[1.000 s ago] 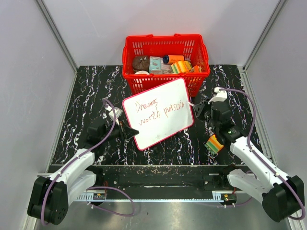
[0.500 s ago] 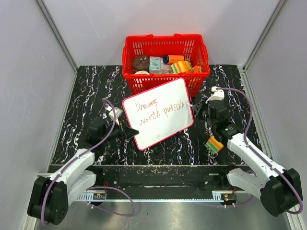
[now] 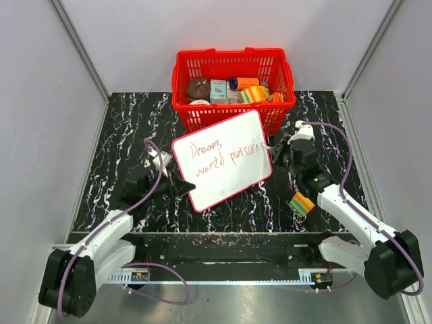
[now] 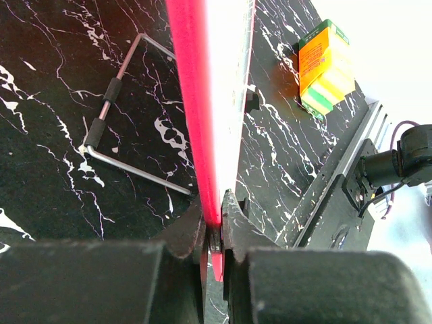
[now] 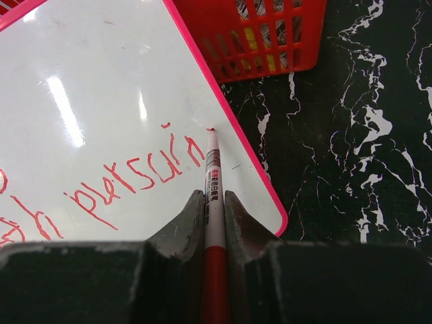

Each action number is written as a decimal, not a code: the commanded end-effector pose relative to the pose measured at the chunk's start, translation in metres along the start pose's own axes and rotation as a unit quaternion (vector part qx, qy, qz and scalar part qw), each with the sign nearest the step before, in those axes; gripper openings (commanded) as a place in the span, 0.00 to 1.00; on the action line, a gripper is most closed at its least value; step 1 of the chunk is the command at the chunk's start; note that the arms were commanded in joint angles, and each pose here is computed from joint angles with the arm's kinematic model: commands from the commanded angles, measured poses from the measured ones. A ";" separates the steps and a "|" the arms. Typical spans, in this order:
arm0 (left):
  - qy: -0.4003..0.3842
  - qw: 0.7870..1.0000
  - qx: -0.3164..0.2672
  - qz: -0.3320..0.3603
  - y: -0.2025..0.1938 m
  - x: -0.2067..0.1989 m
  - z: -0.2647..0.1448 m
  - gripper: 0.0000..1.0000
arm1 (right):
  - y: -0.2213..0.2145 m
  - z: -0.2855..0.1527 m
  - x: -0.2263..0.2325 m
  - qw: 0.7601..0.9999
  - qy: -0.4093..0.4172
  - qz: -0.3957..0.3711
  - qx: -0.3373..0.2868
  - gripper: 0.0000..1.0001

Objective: Write a sentence on the whiteboard

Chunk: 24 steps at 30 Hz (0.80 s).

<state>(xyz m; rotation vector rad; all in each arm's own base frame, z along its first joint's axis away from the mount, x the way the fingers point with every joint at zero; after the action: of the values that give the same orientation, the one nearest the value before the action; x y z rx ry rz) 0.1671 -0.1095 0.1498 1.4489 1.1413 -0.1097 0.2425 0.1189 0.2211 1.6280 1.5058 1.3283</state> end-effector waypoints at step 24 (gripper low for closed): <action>0.058 0.996 -0.035 0.054 0.004 0.016 0.000 0.00 | 0.006 -0.002 0.008 0.999 0.035 0.002 -0.004 0.00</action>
<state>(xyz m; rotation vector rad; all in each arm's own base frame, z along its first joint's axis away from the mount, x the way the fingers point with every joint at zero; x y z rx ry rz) 0.1668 -0.1095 0.1493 1.4462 1.1455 -0.1130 0.2436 0.1216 0.2215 1.6183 1.5215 1.3559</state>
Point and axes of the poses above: each gripper's point midway between its finger pads, its own z axis out along the fingers, its own x axis along the line the jaws close on, y = z × x, the point moved 10 cm from there along -z, back along the fingers, and after that the axes turned 5 degrees about -z, right-handed, at the moved point
